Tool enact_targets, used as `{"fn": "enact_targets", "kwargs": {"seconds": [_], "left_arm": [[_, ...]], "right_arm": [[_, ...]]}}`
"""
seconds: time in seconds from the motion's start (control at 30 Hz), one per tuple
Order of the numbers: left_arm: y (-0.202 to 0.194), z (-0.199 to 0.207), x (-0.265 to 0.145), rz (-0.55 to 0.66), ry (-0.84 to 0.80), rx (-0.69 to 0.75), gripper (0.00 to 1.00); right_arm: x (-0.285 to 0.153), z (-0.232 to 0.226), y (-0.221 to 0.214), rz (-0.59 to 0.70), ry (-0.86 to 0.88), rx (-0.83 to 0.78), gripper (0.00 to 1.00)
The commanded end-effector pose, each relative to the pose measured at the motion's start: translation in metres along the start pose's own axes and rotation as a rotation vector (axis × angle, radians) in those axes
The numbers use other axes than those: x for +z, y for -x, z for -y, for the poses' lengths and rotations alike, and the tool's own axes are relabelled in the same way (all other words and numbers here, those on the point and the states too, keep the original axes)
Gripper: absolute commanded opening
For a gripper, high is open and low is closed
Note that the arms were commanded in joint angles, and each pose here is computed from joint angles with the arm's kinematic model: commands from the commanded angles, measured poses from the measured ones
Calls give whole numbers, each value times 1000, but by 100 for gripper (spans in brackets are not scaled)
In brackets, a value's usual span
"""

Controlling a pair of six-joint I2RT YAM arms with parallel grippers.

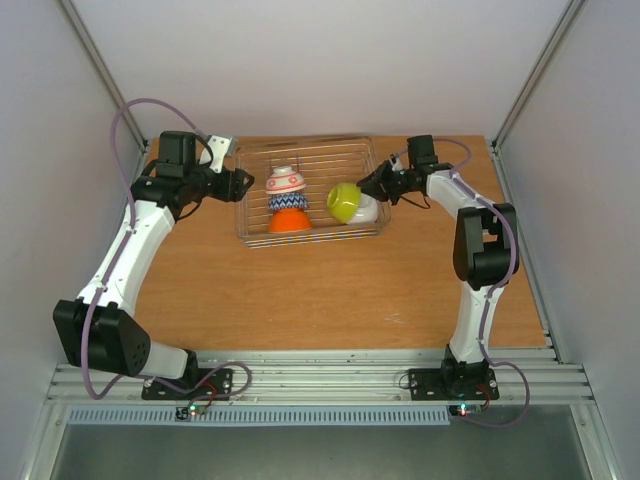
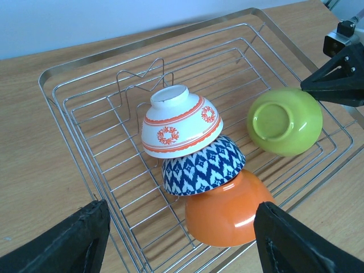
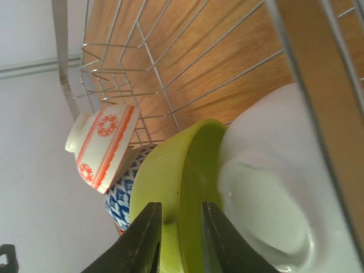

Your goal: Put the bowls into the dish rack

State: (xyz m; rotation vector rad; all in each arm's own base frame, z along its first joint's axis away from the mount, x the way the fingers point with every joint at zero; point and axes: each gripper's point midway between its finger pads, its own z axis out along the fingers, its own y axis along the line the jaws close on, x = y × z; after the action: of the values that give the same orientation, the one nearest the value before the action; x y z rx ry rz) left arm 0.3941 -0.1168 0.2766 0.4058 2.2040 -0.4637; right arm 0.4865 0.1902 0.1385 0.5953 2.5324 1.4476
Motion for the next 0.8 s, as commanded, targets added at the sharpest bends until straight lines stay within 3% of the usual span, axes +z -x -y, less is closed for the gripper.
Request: {"fn": "enact_targets", "kwargs": {"seconds": [0.0,0.27,0.5,0.57,0.7,0.77], "left_arm": [[9,5,-6,42,-14,19,71],[10,5,-8,47,-11,20,71],[10,5,-7,45,-13,22,71],[10,5,-7,46,-12,20,71],[8,4,-4,38,-12,18,71],[7,3,-2,33,-16,16,71]], "right_arm": [[-15,-8,7,45,-48,-65,26],[-20,-22,28,77,-116,-138,38],[-24,-31,32,59,-145,-194,41],[-26,-26,21,39,-172,-219,39],[-36,-5,-4,41,-337,-370,19],[-44,5,-18,53,-439,-447,14]]}}
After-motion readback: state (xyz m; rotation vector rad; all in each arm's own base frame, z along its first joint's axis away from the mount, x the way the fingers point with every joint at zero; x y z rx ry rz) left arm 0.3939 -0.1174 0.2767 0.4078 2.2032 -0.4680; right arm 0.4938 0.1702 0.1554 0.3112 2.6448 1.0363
